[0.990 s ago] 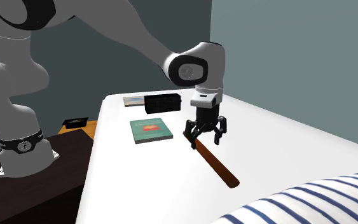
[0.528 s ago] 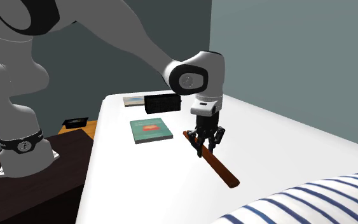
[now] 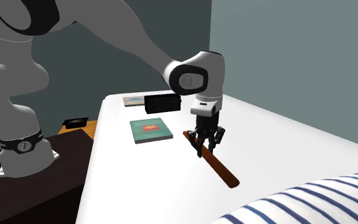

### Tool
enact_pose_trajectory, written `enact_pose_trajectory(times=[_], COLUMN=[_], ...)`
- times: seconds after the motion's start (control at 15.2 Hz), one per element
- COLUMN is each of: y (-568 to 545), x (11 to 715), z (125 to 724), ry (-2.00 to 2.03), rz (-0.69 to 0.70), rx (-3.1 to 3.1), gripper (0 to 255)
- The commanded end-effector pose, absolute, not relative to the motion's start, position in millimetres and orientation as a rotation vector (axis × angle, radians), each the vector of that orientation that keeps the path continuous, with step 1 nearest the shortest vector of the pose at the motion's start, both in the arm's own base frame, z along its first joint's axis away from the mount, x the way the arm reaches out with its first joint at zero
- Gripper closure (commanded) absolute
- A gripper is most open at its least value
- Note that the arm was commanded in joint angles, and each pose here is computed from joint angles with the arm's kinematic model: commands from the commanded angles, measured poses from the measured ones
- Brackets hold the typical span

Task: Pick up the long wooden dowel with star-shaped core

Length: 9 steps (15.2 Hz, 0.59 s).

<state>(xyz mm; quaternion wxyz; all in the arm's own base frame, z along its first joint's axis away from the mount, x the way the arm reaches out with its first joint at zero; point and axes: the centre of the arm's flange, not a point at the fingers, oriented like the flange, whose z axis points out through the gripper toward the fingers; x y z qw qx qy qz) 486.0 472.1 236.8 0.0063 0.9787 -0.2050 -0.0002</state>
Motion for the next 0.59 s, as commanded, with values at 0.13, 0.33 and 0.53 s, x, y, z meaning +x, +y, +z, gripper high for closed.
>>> enact_pose_trajectory(times=[0.13,0.33,0.53], y=[472.0,472.0,472.0], x=[486.1,486.1,486.1], z=[252.8,268.7,284.5], ry=[-0.641,-0.641,-0.641], rz=[0.0,0.0,0.0], rx=[3.063,3.063,3.063], gripper=[255,255,255])
